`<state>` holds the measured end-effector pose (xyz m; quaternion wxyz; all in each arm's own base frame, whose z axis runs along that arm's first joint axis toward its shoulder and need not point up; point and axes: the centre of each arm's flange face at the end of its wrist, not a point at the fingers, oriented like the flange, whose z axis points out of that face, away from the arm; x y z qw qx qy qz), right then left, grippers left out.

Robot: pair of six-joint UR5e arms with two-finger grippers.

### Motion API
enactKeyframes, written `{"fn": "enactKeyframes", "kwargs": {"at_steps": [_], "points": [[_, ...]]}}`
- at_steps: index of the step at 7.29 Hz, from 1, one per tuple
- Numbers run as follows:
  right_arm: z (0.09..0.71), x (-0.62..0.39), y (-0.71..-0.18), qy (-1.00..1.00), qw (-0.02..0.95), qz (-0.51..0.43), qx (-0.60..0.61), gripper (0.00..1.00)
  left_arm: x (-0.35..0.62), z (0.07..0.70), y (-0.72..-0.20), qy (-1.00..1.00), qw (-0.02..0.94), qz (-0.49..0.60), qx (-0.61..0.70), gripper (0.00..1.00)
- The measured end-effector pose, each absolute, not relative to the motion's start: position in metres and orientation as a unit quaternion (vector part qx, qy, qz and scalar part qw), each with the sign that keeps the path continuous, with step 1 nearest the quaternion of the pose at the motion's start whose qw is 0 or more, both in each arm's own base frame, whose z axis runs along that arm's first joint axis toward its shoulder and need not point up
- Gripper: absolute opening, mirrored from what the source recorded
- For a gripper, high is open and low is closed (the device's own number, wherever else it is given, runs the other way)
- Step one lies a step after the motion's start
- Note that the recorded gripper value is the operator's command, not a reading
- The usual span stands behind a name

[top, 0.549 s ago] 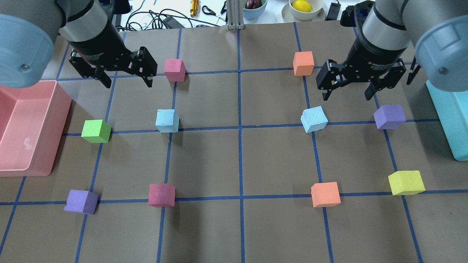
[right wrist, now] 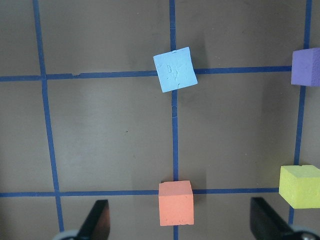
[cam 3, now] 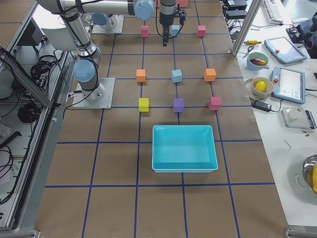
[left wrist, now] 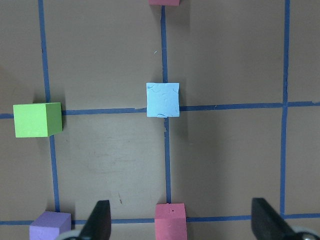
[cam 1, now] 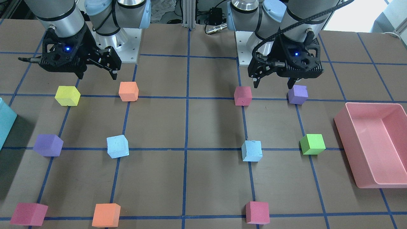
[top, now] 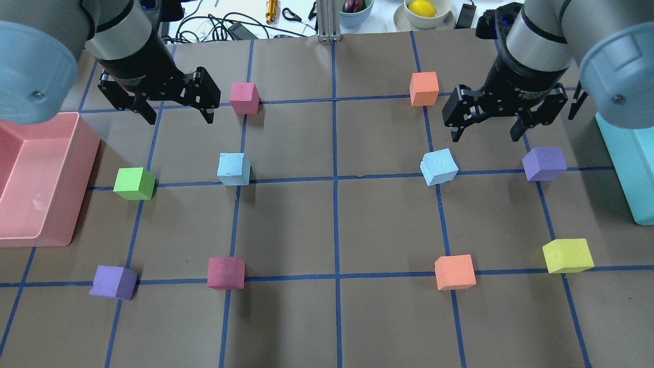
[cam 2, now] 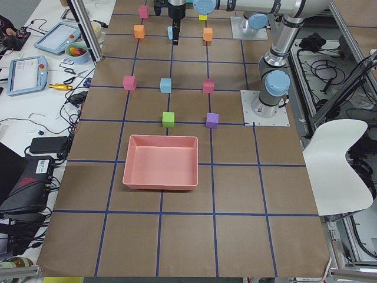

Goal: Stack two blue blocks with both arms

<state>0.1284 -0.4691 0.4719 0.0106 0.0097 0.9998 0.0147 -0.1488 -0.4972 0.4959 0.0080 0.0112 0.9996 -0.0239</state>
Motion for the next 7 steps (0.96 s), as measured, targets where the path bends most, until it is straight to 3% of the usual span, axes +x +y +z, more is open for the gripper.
{"fn": "enactKeyframes", "kwargs": {"at_steps": [7], "points": [[0.466,0.124,-0.474,1.0,0.004,0.019,0.01,1.0,-0.149,0.484,-0.503,1.0,0.006,-0.017,0.013,1.0]]}}
